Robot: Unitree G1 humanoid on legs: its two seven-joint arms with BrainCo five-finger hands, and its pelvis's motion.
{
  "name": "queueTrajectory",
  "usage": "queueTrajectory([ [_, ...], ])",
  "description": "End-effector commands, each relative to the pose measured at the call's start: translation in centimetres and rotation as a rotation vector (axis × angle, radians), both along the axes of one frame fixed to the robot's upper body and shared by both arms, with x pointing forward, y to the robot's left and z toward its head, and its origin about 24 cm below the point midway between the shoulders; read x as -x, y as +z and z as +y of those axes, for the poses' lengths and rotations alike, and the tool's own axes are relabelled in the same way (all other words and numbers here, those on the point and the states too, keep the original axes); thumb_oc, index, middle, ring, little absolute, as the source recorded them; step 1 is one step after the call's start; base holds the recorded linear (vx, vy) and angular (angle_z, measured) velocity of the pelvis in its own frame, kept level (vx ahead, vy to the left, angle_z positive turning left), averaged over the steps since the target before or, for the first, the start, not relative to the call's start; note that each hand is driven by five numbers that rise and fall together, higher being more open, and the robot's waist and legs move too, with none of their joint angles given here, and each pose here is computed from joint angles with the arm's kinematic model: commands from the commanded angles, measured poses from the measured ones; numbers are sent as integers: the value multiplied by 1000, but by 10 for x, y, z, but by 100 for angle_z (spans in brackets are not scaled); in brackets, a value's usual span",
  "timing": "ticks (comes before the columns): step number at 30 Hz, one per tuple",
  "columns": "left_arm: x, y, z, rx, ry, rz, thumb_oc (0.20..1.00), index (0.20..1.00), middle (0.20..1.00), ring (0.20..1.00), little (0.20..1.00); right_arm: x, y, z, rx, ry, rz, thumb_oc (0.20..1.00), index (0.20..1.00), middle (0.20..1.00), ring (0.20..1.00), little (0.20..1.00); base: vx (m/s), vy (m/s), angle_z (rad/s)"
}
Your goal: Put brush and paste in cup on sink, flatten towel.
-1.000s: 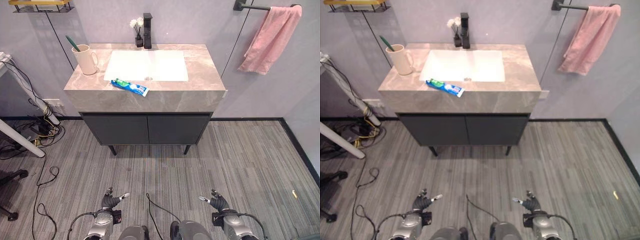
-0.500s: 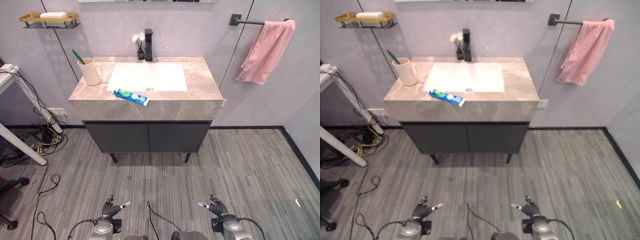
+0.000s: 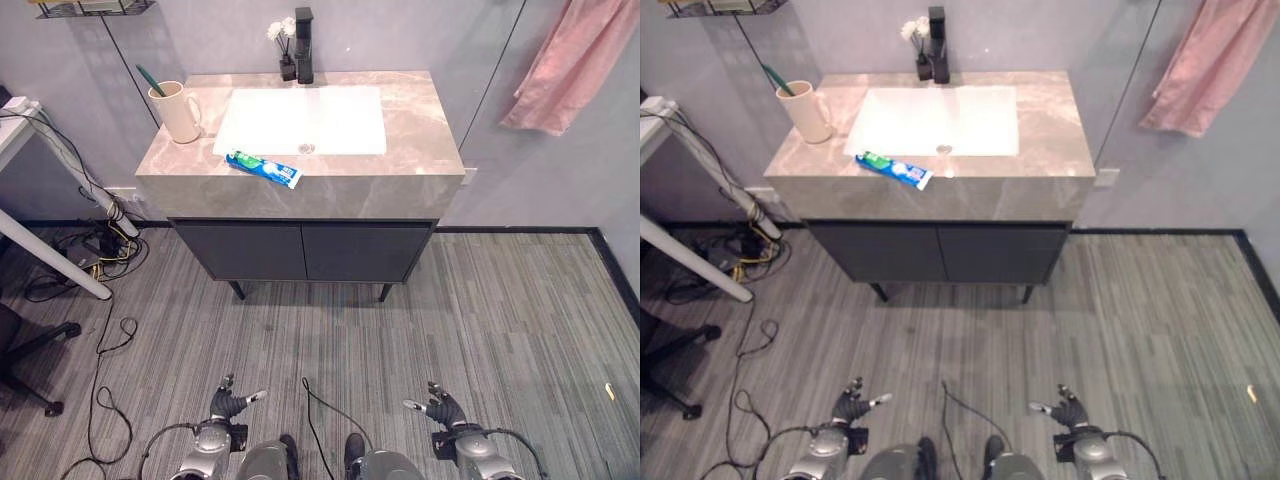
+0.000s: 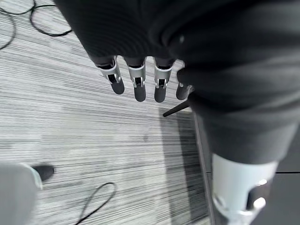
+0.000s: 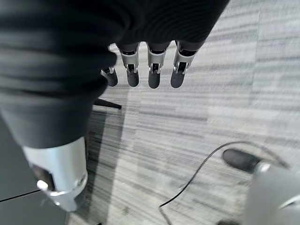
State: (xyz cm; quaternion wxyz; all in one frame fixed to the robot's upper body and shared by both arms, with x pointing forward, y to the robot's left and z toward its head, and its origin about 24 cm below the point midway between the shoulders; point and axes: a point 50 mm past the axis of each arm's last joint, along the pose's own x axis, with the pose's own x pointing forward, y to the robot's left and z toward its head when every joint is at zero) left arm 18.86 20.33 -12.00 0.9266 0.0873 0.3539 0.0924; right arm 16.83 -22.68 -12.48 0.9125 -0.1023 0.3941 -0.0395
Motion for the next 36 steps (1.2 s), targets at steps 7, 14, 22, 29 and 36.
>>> queueTrajectory([
  [7,-17,14,2,-30,21,-109,1000,1000,1000,1000,1000,-8,3,3,46,49,-34,1000,1000,1000,1000,1000,368,128,-26],
  [14,-22,20,9,-51,10,-134,1000,1000,1000,1000,1000,-10,2,20,-4,82,-37,1000,1000,1000,1000,1000,339,229,-69],
  [22,-31,30,22,-117,-40,-144,1000,1000,1000,1000,1000,-22,10,31,-39,131,-89,1000,1000,1000,1000,1000,231,244,6],
  [29,-23,22,22,-104,-20,-108,1000,1000,1000,1000,1000,-24,16,33,-48,149,-125,1000,1000,1000,1000,1000,257,43,-3],
  [36,-11,12,21,-92,-2,-57,1000,1000,1000,1000,1000,-18,11,34,-33,180,-93,1000,1000,1000,1000,1000,309,-113,21],
])
